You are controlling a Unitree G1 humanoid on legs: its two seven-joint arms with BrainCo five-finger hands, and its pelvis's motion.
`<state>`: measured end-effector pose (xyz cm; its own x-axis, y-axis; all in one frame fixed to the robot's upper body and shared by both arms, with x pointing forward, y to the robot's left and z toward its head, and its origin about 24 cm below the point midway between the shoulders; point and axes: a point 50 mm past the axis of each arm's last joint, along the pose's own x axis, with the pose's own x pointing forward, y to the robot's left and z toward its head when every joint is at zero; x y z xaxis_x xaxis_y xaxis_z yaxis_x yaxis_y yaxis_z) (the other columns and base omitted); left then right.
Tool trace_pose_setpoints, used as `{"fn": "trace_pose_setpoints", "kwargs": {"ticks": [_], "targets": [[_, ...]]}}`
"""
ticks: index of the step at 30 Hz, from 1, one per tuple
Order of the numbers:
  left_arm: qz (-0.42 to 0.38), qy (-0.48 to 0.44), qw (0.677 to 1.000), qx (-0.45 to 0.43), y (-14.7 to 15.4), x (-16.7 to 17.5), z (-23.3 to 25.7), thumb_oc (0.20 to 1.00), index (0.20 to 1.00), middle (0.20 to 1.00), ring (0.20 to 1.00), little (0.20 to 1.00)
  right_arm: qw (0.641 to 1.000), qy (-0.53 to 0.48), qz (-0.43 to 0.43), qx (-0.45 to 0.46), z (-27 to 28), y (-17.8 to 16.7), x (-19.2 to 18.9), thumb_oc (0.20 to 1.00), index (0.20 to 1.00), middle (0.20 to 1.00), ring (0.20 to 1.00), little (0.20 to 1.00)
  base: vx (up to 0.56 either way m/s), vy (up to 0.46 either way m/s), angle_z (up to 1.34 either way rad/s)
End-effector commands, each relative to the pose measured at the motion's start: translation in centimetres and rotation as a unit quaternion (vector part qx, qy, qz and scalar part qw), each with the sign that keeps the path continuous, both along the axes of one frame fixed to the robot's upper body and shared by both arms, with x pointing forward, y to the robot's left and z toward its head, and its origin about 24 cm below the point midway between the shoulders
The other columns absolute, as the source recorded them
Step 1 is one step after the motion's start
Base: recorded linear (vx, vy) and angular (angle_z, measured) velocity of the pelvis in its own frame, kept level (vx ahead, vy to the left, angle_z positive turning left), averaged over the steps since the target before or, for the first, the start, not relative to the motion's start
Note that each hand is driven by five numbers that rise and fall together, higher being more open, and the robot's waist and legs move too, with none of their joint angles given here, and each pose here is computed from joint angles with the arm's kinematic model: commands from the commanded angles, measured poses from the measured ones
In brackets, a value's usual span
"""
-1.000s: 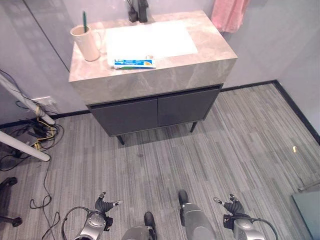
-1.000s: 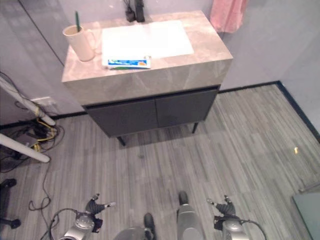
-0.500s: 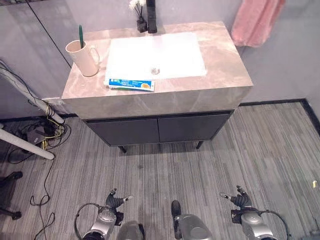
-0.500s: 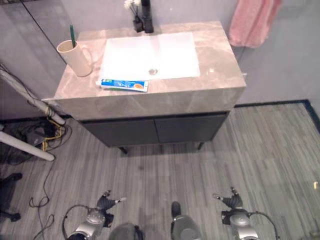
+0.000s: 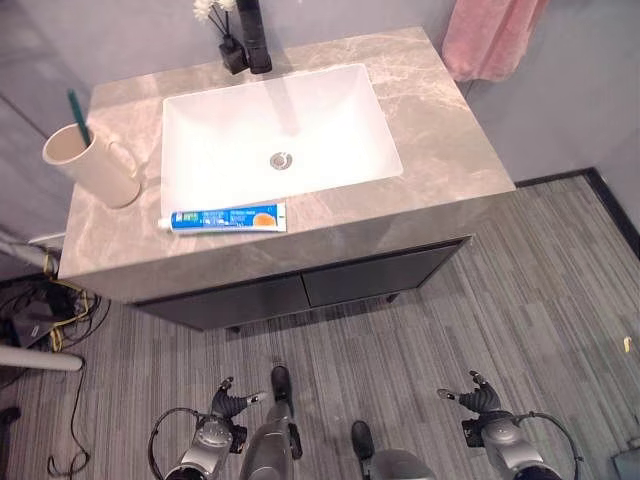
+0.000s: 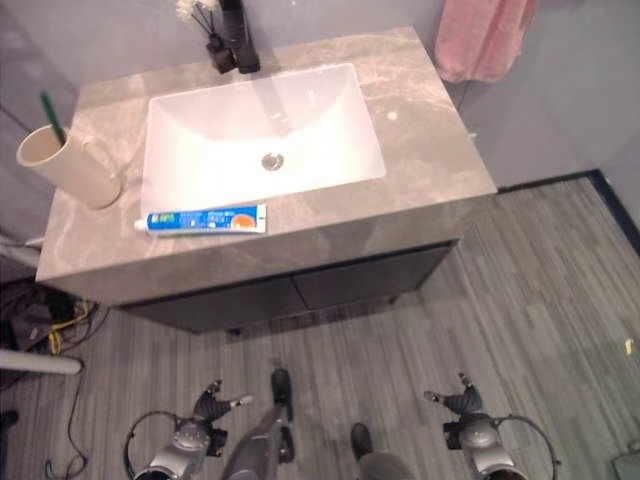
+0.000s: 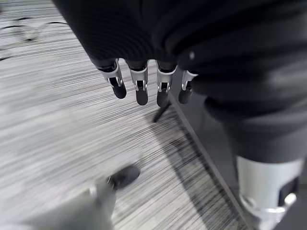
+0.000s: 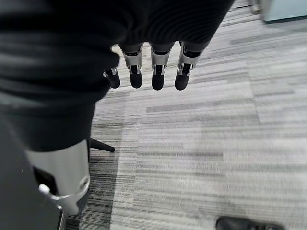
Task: Put brush and paste in cup on sink, flatten towel.
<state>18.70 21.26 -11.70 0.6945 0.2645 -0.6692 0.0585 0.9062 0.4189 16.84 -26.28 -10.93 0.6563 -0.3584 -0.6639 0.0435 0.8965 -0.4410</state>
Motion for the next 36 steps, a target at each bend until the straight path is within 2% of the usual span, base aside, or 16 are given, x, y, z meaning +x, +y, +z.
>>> {"fn": "trace_pose_setpoints", "kwargs": {"ticks": [1,6,13,25,28,29,31,32,33,34,36], "targets": [[-0.002,-0.046,0.999,0.020,1.6,1.5,1.7,1.000,1.000,1.000,1.000,1.000,0.999,-0.037,0.003,0.007,1.0,0.1,1.0,1.000,1.000,1.000,1.000,1.000,0.17,0.157,-0.31],[-0.017,-0.050,0.998,0.036,2.2,1.7,2.1,1.000,1.000,1.000,1.000,1.000,0.998,-0.053,0.016,0.017,1.3,1.1,2.0,1.000,1.000,1.000,1.000,1.000,0.32,0.259,-0.20],[-0.030,-0.032,0.998,0.051,2.1,1.2,1.5,1.000,1.000,1.000,1.000,1.000,0.998,-0.050,0.024,0.008,1.5,0.8,2.3,1.000,1.000,1.000,1.000,1.000,0.21,-0.114,0.16],[-0.014,0.006,0.999,0.032,2.4,-1.3,0.2,1.000,1.000,1.000,1.000,1.000,0.999,-0.035,-0.004,-0.036,2.1,-2.7,1.5,1.000,1.000,1.000,1.000,1.000,0.05,-0.145,0.27],[-0.043,-0.004,0.998,0.047,2.8,-1.2,0.8,1.000,1.000,1.000,1.000,1.000,0.999,-0.020,-0.004,-0.031,1.7,-2.7,1.1,1.000,1.000,1.000,1.000,1.000,0.00,-0.011,0.03],[-0.085,0.001,0.995,0.061,3.7,-1.4,1.4,1.000,1.000,1.000,1.000,1.000,1.000,-0.011,0.001,-0.027,1.7,-3.0,1.0,1.000,1.000,1.000,1.000,1.000,0.00,0.000,0.00],[-0.085,0.001,0.995,0.061,3.7,-1.5,1.4,1.000,1.000,1.000,1.000,1.000,1.000,-0.011,0.001,-0.027,1.6,-3.0,0.9,1.000,1.000,1.000,1.000,1.000,0.00,0.000,0.00],[-0.122,0.005,0.991,0.061,4.5,-1.7,2.0,1.000,1.000,1.000,1.000,1.000,1.000,-0.003,0.008,-0.030,1.8,-3.5,0.9,1.000,1.000,1.000,1.000,1.000,0.00,0.000,0.00],[-0.153,-0.013,0.986,0.065,5.2,-1.5,3.4,1.000,1.000,1.000,1.000,1.000,0.999,0.005,0.015,-0.032,1.9,-4.0,0.7,1.000,1.000,1.000,1.000,1.000,0.00,0.000,0.00],[-0.223,-0.026,0.970,0.088,7.9,-1.5,6.9,1.000,1.000,1.000,1.000,1.000,0.998,0.033,0.029,-0.042,2.2,-5.7,0.1,1.000,1.000,1.000,1.000,1.000,0.06,0.010,-0.01],[-0.286,-0.055,0.951,0.107,9.0,-0.6,11.4,1.000,1.000,1.000,1.000,1.000,0.996,0.070,0.033,-0.053,2.0,-7.0,-0.9,1.000,1.000,1.000,1.000,1.000,0.06,0.004,0.10]]}}
